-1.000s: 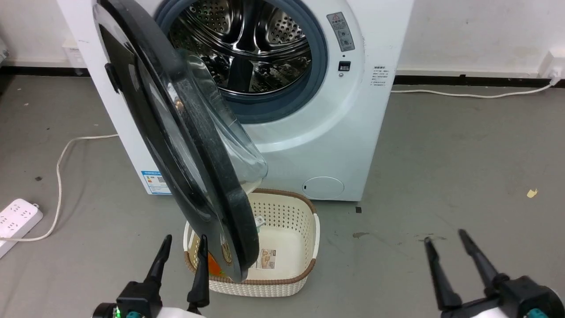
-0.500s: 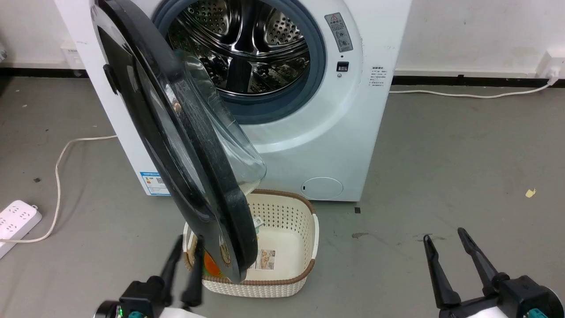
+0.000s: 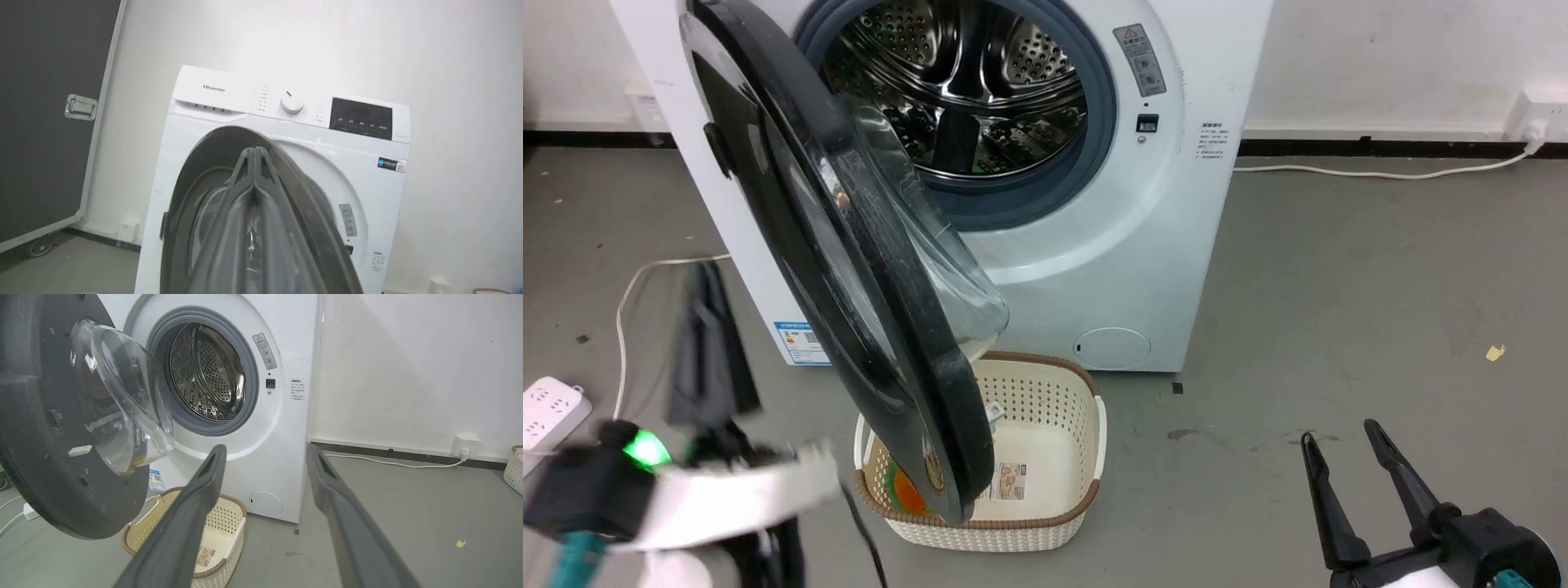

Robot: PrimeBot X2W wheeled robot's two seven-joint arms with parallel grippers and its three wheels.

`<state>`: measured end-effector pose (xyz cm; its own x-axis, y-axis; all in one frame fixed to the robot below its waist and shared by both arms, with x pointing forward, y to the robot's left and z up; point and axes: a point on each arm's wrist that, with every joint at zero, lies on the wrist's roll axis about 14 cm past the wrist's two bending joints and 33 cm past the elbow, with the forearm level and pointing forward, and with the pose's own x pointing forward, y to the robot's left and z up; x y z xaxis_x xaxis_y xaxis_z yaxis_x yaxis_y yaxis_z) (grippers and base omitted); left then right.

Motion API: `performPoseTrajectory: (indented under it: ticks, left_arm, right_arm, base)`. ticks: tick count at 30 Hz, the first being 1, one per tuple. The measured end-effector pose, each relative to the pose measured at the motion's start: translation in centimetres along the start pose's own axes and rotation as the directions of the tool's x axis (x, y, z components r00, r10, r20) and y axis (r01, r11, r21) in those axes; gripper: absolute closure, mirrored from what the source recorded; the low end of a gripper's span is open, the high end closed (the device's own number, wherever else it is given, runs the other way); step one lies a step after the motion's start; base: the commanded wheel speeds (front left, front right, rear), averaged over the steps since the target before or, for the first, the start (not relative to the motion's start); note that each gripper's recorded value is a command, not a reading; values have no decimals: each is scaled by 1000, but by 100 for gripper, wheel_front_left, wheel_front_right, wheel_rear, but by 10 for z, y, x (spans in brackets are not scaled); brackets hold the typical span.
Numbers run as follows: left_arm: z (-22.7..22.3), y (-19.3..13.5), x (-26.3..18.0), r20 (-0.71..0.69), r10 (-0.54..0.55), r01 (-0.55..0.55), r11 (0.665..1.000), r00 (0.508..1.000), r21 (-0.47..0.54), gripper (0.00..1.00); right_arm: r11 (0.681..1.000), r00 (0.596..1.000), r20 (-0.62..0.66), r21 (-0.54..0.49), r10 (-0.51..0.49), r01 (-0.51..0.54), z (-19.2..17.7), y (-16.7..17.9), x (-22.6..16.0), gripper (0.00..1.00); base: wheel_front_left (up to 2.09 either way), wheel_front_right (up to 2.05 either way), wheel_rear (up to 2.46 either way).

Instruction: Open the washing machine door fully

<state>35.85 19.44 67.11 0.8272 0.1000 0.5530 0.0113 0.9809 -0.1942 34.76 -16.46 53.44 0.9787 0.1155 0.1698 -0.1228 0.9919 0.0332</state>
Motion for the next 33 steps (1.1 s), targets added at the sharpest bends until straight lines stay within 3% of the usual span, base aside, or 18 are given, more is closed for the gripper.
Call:
performPoseTrajectory:
  ticks: [4,8,15,22,29,33]
  left_arm:
    - [50,-20,24,181,-61,64,998,982,-11,100]
    - [65,-49,32,236,-145,153,988,961,-17,100]
    - [6,-104,20,-26,-294,291,952,955,-95,100]
    - [-83,-143,-40,-373,-411,353,911,832,-215,100]
    - [-142,-125,-72,-562,-344,291,939,752,-185,100]
    - [-161,-103,-77,-607,-275,234,961,745,-148,100]
  right_arm:
    - [1000,1000,2,0,-3,3,1,-1,-2,0]
    - [1000,1000,5,7,-6,6,2,-1,-3,0]
    - [1000,1000,-6,16,-17,17,-2,-3,-5,0]
    - [1000,999,-22,18,-26,26,-7,-6,-5,0]
    - [999,999,-37,18,-32,33,-12,-8,-2,0]
    - [999,999,-43,28,-31,32,-14,-8,0,0]
  base:
    - [0,0,0]
    - [0,0,0]
    - [0,0,0]
    - [0,0,0]
    - [0,0,0]
    - [0,0,0]
